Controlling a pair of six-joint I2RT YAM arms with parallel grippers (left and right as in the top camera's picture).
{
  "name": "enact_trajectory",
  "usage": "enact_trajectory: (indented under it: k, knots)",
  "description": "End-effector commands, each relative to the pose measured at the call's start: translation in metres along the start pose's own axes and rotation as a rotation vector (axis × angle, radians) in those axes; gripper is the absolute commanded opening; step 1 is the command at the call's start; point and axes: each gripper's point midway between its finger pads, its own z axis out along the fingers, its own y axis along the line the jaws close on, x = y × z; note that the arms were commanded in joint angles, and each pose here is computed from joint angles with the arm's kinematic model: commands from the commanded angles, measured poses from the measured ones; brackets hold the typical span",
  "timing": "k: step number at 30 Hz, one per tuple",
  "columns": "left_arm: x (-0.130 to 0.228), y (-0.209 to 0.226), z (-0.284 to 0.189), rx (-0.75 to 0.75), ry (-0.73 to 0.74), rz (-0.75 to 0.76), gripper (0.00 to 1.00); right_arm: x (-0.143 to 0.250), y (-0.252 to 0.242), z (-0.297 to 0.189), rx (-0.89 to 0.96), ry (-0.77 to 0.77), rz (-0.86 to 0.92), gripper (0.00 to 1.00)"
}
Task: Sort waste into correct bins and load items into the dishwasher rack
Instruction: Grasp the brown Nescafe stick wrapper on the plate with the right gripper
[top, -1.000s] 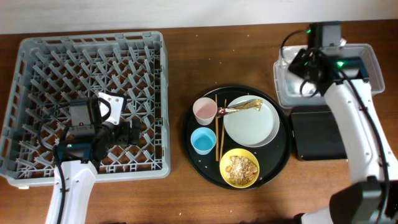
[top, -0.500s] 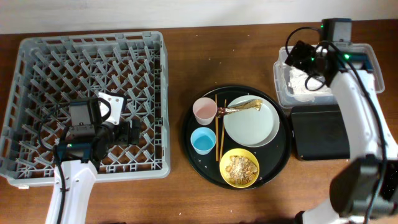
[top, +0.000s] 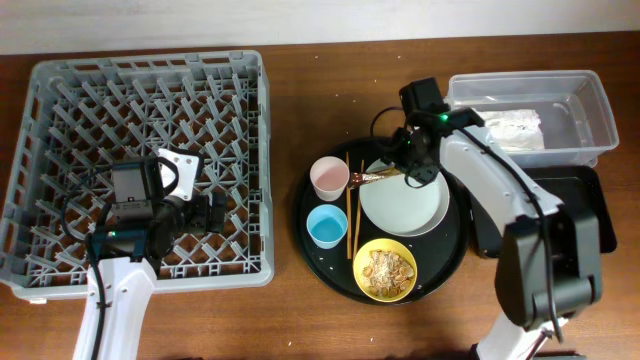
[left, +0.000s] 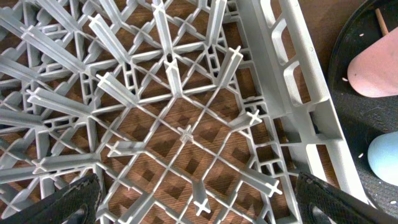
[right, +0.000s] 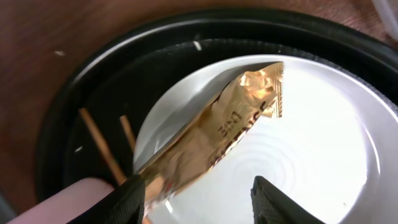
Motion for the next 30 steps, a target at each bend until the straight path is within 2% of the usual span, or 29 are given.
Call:
enact_trajectory:
  k: [1,4,6,7,8,9,12,15,17,19,26,30]
  knots:
    - [-0.010,0.000,-0.004,0.011,-0.024,-0.006,0.99,0.007,-0.015,0.035,0.084,0.036,0.008,0.55]
    - [-0.010,0.000,-0.004,0.011,-0.024,-0.006,0.99,0.014,-0.022,0.054,0.119,0.076,0.009,0.52]
    - [-0.010,0.000,-0.004,0.011,-0.024,-0.006,0.99,0.017,-0.027,0.063,0.139,0.092,0.009,0.44]
    - [-0.010,0.000,-0.004,0.011,-0.024,-0.006,0.99,0.018,-0.028,0.065,0.144,0.097,0.004,0.35]
    - [-0.010,0.000,-0.004,0.011,-0.024,-0.006,0.99,0.019,-0.028,0.065,0.144,0.098,-0.002,0.17]
    - [-0.010,0.000,-0.004,0.011,-0.024,-0.006,0.99,0.018,-0.028,0.064,0.142,0.098,-0.016,0.04]
    - [-0.010,0.000,-0.004,0.011,-0.024,-0.006,1.00,0.014,-0.030,0.050,0.140,0.105,-0.065,0.04]
    - [-0.010,0.000,-0.004,0.011,-0.024,-0.006,0.99,-0.001,-0.016,0.000,0.092,0.054,-0.144,0.04]
    - [-0.010,0.000,-0.004,0.011,-0.024,-0.006,0.99,-0.012,-0.003,-0.056,0.025,-0.039,-0.190,0.04]
    - [-0.010,0.000,-0.004,0.011,-0.024,-0.006,0.99,-0.014,0.001,-0.079,-0.006,-0.080,-0.191,0.04]
    - [-0.010,0.000,-0.004,0.011,-0.024,-0.006,0.99,-0.003,-0.006,-0.077,0.015,-0.035,-0.210,0.04]
    - [-0.010,0.000,-0.004,0.011,-0.024,-0.006,0.99,0.004,-0.006,-0.111,-0.024,-0.058,-0.266,0.04]
